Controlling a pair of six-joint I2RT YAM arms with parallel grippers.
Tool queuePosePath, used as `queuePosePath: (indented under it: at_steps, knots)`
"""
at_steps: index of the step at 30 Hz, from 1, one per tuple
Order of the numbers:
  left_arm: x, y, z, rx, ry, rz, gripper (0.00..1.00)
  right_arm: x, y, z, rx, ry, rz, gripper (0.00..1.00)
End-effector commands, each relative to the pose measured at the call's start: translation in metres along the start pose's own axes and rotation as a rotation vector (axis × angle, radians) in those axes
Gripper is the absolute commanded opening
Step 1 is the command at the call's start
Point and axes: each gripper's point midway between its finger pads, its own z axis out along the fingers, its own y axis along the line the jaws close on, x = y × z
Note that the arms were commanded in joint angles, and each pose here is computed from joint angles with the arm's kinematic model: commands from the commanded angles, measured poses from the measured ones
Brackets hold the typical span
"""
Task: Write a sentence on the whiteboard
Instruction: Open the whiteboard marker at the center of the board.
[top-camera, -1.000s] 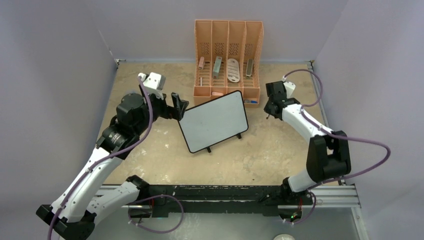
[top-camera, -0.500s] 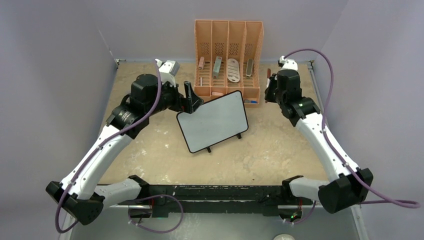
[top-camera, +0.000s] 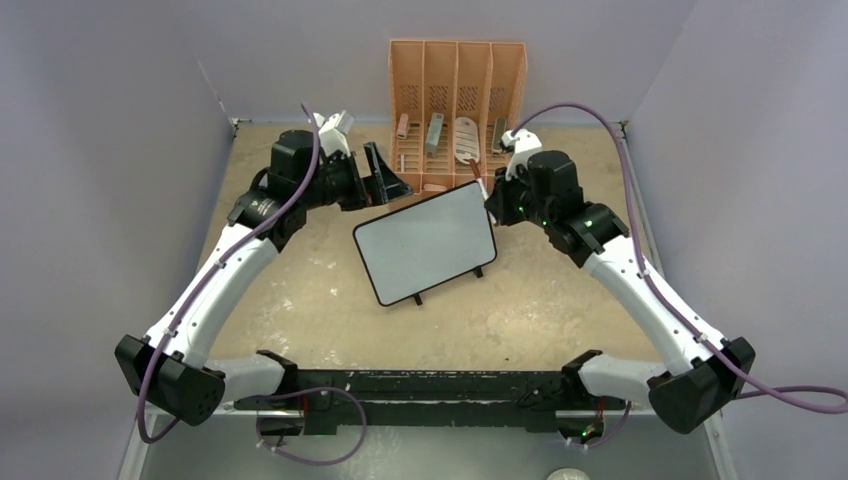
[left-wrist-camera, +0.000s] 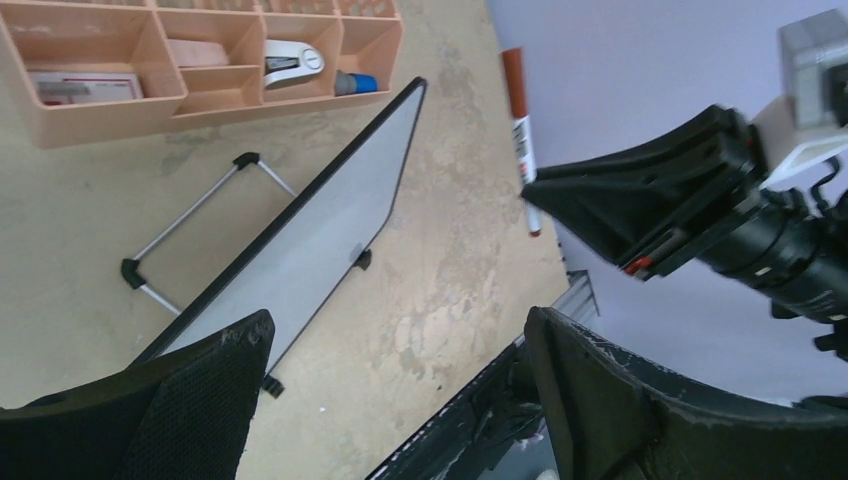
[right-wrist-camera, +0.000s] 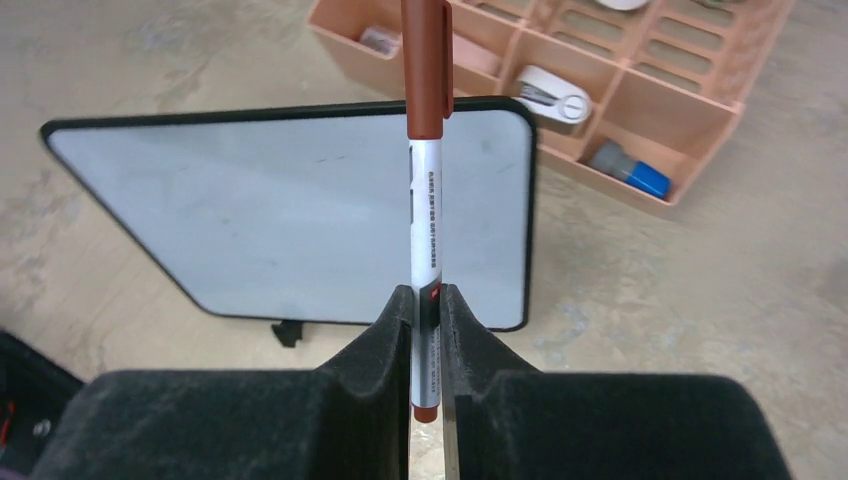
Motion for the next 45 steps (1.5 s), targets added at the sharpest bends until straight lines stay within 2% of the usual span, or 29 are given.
queuePosePath:
  at_steps: [1,10,23,29,39,41,44,45]
  knots:
    - [-0.012,-0.031,-0.003,0.141,-0.017,-0.051,0.93,-0.015,0.039,-0.005,-0.136,-0.028,-0.087,0.00]
    - [-0.010,-0.028,0.000,0.133,-0.021,-0.132,0.83,-0.022,0.095,-0.005,-0.271,-0.043,-0.179,0.00]
    - [-0.001,-0.022,0.007,0.148,-0.011,-0.201,0.73,-0.023,0.145,-0.013,-0.397,-0.066,-0.228,0.00]
    - [0.000,-0.019,0.009,0.143,-0.028,-0.238,0.65,-0.023,0.159,-0.013,-0.432,-0.074,-0.242,0.00]
    - [0.002,-0.018,0.007,0.150,-0.045,-0.288,0.33,-0.018,0.164,-0.011,-0.448,-0.076,-0.248,0.00]
    - [0.002,-0.017,0.006,0.146,-0.053,-0.300,0.23,-0.017,0.164,-0.011,-0.450,-0.078,-0.248,0.00]
    - [0.003,-0.016,0.004,0.141,-0.065,-0.330,0.01,-0.017,0.166,-0.011,-0.458,-0.088,-0.245,0.00]
    - [0.003,-0.015,0.003,0.137,-0.070,-0.350,0.00,-0.018,0.167,-0.011,-0.464,-0.094,-0.244,0.00]
